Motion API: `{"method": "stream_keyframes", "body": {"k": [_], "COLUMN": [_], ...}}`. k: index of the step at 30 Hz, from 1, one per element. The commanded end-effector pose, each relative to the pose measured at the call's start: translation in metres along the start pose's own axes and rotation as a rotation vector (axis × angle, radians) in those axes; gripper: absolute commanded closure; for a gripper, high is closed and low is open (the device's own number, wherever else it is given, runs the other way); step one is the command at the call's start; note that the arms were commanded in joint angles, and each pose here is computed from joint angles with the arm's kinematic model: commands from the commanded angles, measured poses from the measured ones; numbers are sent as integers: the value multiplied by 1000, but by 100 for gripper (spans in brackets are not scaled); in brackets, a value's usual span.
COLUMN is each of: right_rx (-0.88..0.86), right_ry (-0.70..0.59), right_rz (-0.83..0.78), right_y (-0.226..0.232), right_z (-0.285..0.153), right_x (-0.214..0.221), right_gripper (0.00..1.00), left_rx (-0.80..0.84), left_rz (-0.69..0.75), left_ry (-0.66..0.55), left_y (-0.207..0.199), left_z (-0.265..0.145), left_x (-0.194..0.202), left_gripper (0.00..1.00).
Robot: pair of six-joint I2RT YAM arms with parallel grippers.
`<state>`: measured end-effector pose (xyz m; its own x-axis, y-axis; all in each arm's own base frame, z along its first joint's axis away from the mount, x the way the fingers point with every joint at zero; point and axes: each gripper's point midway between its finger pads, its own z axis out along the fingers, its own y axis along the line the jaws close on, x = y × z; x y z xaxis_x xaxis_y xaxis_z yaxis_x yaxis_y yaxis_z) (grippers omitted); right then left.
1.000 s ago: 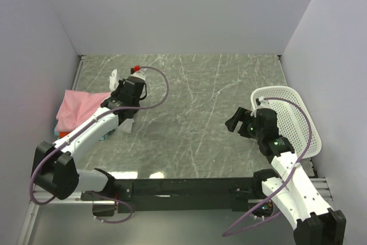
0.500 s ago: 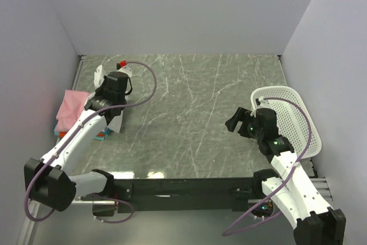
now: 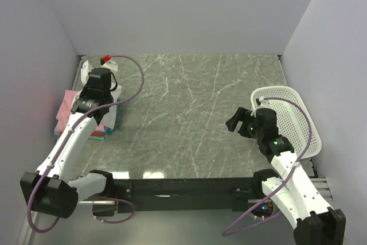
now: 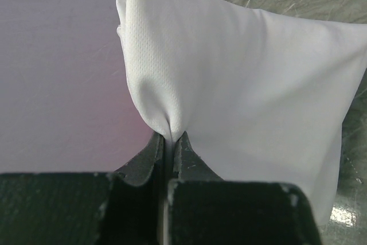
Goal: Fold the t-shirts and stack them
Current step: Neatly place the folded tshirt to the corner
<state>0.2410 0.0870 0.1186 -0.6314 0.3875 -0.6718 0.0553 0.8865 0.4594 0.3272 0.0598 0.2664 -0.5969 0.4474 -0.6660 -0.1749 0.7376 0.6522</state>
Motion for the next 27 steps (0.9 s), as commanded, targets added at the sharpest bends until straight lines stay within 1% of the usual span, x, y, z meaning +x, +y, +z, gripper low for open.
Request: {"method": "stream_keyframes", "body": {"k": [1,2,3,6,10,13,15,18,21,22,23,24,25,27], "right_rx": [18,24,26,23,47,63,71,77,75,77,77,81,80,80], "right_ry": [-28,-30,-29,-27,-45,-38,-37,-51,-51,-48,-42,-36,-34,-30], "right_rz": [-20,-19,-18,-18,-16,-18,-17,-18,-18,-20,-19,-20,-19,-20], "right_y": [-2,-3,-3,-4,-7,-10,-12,-13,-13,-13,-13,-14,-14,-14], "right_z": [0,0,0,1,0,1,1,1,1,2,2,3,3,4], "right_x": [-8,-8,-7,-6,-10,-8,-8,-10,-10,-10,-8,-7,-7,-7], "right_gripper": [7,7,7,7,7,7,7,7,7,7,7,7,7,7], "left_rx": [4,4,-14,-1,39,39,15,-14,-42,-54,-59,-60,-59,-106], "left_rz": [-19,-15,-37,-46,14,4,16,-17,-12,-9,-4,-11,-20,-46], "left_ry": [-38,-25,-14,15,94,120,128,161,195,204,217,221,216,215], "left_y": [6,4,11,16,4,6,10,25,28,30,31,31,34,43], "left_z": [6,11,16,29,44,54,57,66,71,71,72,72,73,74], "left_x": [-7,-3,0,7,28,35,36,48,57,58,60,59,54,51], "left_gripper": [99,99,99,99,99,99,99,99,99,78,63,54,38,1]}}
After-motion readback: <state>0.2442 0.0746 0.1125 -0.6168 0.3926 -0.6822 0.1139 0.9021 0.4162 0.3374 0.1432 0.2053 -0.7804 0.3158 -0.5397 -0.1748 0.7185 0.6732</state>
